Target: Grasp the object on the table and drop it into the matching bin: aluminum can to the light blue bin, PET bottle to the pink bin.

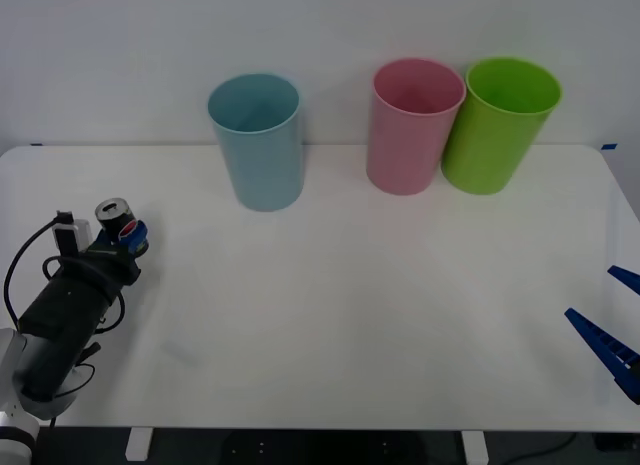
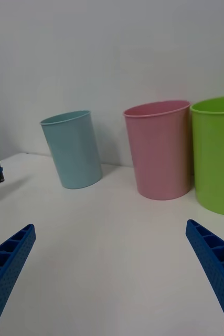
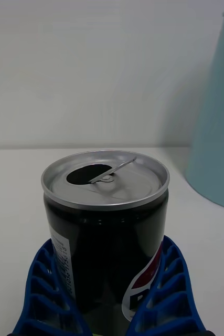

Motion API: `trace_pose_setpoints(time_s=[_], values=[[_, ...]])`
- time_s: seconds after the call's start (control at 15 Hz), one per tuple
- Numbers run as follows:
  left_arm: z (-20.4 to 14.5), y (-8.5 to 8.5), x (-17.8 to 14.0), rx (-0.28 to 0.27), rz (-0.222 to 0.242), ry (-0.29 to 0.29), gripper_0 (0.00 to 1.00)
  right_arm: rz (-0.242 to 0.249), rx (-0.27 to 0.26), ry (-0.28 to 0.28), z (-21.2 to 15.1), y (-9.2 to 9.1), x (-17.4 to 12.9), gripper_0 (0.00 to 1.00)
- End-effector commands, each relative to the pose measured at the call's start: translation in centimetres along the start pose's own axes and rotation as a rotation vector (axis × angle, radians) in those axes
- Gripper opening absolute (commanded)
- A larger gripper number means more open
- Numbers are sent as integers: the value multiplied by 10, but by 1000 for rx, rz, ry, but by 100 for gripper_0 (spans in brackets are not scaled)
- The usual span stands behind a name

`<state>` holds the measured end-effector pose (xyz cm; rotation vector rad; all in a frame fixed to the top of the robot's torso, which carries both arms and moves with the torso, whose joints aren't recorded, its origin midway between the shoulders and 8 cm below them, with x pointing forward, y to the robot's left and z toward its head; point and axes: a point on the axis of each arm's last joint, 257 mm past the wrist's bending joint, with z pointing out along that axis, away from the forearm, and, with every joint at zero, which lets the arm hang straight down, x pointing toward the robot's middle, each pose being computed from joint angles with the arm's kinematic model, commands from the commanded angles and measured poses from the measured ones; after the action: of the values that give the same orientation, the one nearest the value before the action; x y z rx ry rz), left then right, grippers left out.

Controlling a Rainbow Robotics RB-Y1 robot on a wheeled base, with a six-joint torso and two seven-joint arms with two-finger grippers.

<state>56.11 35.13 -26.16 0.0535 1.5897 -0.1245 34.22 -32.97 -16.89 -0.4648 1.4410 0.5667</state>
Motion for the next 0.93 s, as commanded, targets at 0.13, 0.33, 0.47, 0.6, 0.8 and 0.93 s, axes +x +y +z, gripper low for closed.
trace_pose_setpoints(time_s=[0.13,0.33,0.47,0.6,0.8,0.93], values=[[-13,-4,-39,15,26,-77,0,0,0,0,0,0,0,100],[-18,-19,-72,69,-12,-136,0,0,0,0,0,0,0,100],[-20,-33,-99,111,-31,-179,0,0,0,0,0,0,0,100],[-22,-48,-126,165,-50,-220,0,0,0,0,0,0,0,100],[-24,-67,-159,228,-66,-261,0,0,0,0,0,0,0,100],[-22,-81,-179,264,-48,-288,0,0,0,0,0,0,0,100]])
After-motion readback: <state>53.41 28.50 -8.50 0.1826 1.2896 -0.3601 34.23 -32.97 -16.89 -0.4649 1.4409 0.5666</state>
